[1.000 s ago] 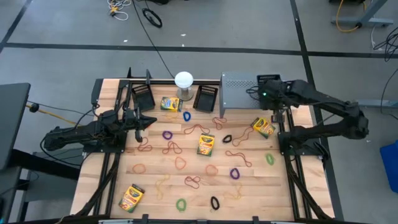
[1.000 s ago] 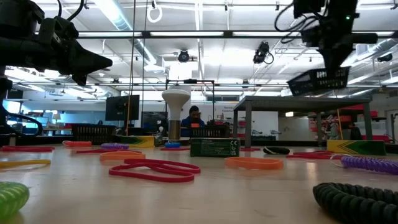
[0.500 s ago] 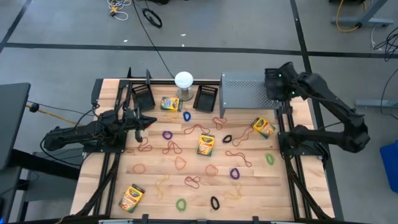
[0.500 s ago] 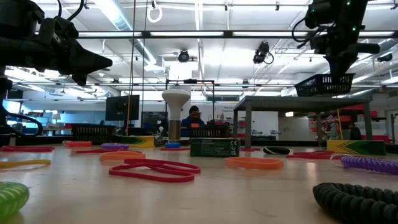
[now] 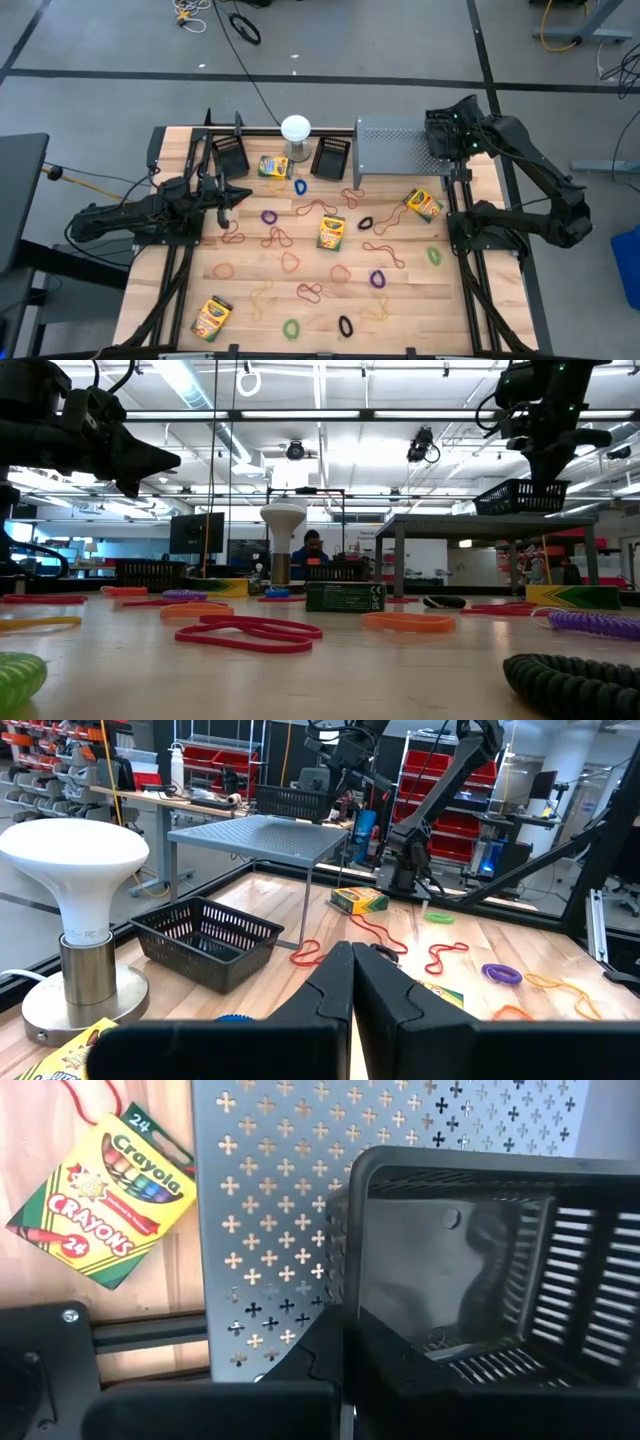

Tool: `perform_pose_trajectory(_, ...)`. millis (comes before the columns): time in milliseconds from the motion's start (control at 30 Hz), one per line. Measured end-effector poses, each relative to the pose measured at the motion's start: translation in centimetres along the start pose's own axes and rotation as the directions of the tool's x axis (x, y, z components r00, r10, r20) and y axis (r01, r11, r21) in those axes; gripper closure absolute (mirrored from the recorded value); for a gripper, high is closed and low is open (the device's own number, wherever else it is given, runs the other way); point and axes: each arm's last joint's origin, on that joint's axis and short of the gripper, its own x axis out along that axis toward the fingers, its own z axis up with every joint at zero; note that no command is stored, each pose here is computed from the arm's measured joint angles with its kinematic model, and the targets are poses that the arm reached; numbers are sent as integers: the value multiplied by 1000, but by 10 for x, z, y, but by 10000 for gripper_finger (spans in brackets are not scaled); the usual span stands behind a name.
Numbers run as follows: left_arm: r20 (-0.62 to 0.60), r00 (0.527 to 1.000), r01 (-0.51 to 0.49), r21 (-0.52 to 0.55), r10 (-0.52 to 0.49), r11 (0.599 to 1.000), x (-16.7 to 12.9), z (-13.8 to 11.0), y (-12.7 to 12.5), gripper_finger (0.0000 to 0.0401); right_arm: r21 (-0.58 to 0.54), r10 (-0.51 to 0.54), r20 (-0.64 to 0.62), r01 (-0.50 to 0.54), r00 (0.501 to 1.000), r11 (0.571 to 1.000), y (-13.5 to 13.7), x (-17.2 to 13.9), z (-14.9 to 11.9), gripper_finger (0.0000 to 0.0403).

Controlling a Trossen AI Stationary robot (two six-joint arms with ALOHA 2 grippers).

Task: Pick & Place Office Desk Supplies
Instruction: Put the black basket on the shelf

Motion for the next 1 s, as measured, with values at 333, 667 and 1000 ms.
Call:
perform_pose_trajectory(333, 0, 1000, 0, 0, 0, 1000, 0, 0, 0, 393, 4, 53, -53, -53, 997, 999, 8, 21, -3, 393)
perform_pose_trajectory(667, 0, 1000, 0, 0, 0, 1000, 0, 0, 0, 393, -4, 13, -62, -13, 998, 1000, 7, 20, -4, 388)
perform_pose_trajectory(1000, 0, 1000, 0, 0, 0, 1000, 0, 0, 0, 393, -31, -20, -35, 19, 999, 999, 12, 13, -4, 383)
